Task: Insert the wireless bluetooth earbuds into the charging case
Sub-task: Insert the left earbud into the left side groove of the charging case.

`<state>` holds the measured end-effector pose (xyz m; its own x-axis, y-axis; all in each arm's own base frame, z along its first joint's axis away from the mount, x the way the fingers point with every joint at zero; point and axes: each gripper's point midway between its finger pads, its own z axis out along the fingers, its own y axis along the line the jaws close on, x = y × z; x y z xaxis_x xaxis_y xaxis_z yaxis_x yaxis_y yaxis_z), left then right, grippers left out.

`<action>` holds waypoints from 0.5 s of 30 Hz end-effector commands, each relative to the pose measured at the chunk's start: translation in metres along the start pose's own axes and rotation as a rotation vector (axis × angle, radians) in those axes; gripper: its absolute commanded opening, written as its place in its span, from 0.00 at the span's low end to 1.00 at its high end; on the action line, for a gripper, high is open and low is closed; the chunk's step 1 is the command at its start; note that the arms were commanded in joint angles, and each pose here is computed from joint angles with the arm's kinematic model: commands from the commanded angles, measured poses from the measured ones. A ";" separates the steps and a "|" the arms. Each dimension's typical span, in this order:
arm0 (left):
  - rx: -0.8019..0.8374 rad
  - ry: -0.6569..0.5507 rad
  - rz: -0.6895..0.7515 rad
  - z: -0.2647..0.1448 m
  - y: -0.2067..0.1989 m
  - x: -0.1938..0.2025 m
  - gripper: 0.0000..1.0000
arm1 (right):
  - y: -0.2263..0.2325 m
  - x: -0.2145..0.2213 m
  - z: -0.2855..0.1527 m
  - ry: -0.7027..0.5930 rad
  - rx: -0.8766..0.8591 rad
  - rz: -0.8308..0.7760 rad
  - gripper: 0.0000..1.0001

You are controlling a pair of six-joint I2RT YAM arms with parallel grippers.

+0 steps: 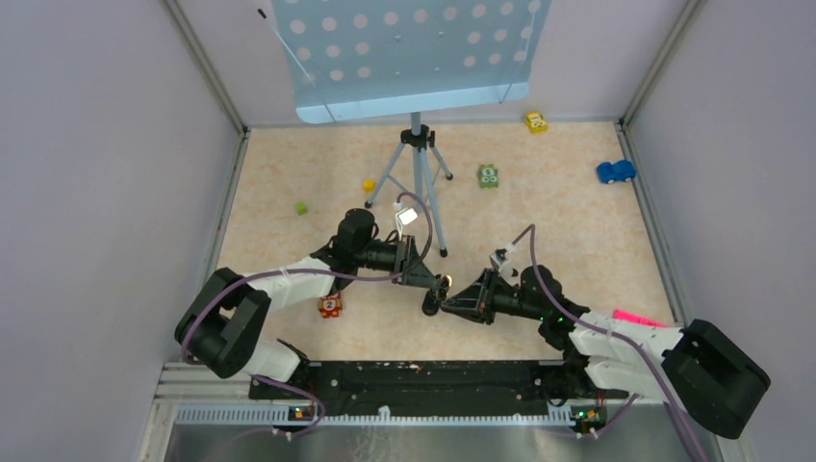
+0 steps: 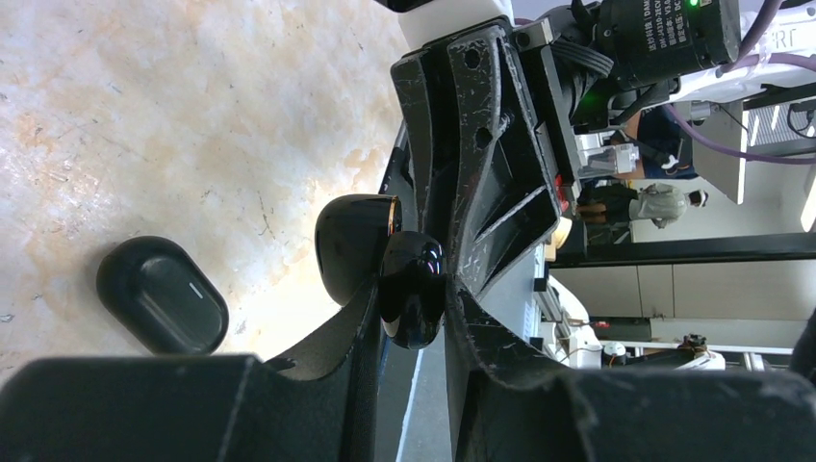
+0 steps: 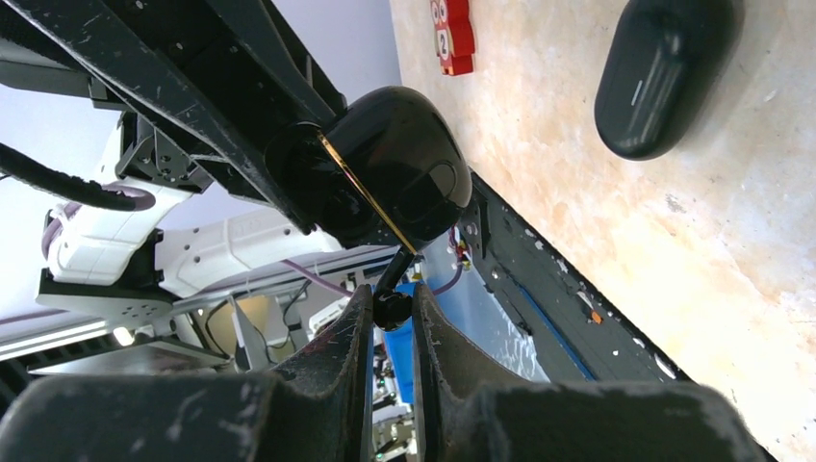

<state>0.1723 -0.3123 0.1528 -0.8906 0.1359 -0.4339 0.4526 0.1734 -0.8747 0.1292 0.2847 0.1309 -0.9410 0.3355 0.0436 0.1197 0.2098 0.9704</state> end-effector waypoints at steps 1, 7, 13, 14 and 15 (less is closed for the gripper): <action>0.025 -0.008 0.075 -0.003 -0.011 -0.002 0.00 | 0.038 0.000 0.003 0.008 -0.109 -0.059 0.00; 0.021 -0.008 0.076 -0.002 -0.010 -0.004 0.00 | 0.043 0.004 0.000 0.032 -0.082 -0.116 0.00; 0.018 -0.006 0.076 -0.001 -0.009 -0.005 0.00 | 0.053 0.002 0.000 0.026 -0.065 -0.152 0.00; 0.021 -0.004 0.078 -0.001 -0.010 -0.005 0.00 | 0.051 0.002 0.001 0.028 -0.061 -0.147 0.00; 0.022 -0.003 0.080 -0.001 -0.010 -0.005 0.00 | 0.048 0.002 0.001 0.028 -0.055 -0.143 0.00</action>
<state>0.1711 -0.3107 0.1494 -0.8886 0.1435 -0.4357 0.4565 0.1850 -0.8702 0.1347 0.2932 0.1696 -0.9521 0.3007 -0.0549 0.0072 0.2016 0.9794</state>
